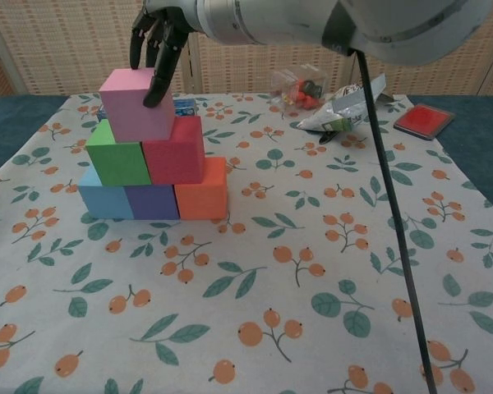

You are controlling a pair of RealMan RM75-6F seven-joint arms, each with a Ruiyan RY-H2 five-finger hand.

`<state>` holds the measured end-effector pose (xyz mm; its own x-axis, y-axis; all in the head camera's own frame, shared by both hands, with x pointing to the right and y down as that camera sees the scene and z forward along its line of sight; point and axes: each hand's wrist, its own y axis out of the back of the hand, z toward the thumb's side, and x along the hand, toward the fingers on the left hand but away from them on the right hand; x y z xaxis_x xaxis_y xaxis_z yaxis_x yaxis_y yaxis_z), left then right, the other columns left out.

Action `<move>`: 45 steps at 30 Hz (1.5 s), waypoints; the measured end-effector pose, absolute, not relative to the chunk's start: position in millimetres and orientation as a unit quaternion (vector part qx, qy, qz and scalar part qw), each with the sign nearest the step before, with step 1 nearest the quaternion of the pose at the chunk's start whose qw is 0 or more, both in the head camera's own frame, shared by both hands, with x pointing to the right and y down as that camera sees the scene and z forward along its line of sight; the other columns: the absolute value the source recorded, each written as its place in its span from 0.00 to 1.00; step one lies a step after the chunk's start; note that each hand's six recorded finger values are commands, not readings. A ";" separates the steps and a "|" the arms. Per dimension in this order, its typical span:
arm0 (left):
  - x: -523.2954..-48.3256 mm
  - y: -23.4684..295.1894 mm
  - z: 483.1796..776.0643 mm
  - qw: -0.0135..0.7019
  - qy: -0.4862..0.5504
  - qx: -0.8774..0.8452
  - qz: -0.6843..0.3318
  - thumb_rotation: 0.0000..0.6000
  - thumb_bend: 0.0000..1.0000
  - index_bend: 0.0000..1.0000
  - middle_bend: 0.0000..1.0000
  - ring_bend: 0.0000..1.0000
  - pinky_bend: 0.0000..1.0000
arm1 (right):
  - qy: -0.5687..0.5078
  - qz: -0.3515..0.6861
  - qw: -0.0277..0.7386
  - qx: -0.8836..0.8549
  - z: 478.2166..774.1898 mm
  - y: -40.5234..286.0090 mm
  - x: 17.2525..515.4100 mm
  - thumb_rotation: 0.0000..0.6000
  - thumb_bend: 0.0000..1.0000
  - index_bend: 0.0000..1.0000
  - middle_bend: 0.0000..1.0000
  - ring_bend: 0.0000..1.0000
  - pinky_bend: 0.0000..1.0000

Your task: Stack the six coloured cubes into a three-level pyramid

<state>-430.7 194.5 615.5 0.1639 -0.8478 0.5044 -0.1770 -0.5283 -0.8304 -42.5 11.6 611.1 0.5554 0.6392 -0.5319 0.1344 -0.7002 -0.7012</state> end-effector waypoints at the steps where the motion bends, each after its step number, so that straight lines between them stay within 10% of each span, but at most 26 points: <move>1: -430.8 194.6 615.6 0.316 0.369 -0.694 -0.531 1.00 0.29 0.13 0.09 0.00 0.06 | -0.234 0.410 0.309 -0.826 611.7 11.8 -42.4 1.00 0.02 0.44 0.41 0.26 0.00; 45: -433.0 196.6 617.0 0.312 0.371 -0.695 -0.531 1.00 0.29 0.13 0.09 0.00 0.06 | -0.235 0.402 0.314 -0.827 612.1 15.4 -44.3 1.00 0.07 0.45 0.43 0.29 0.00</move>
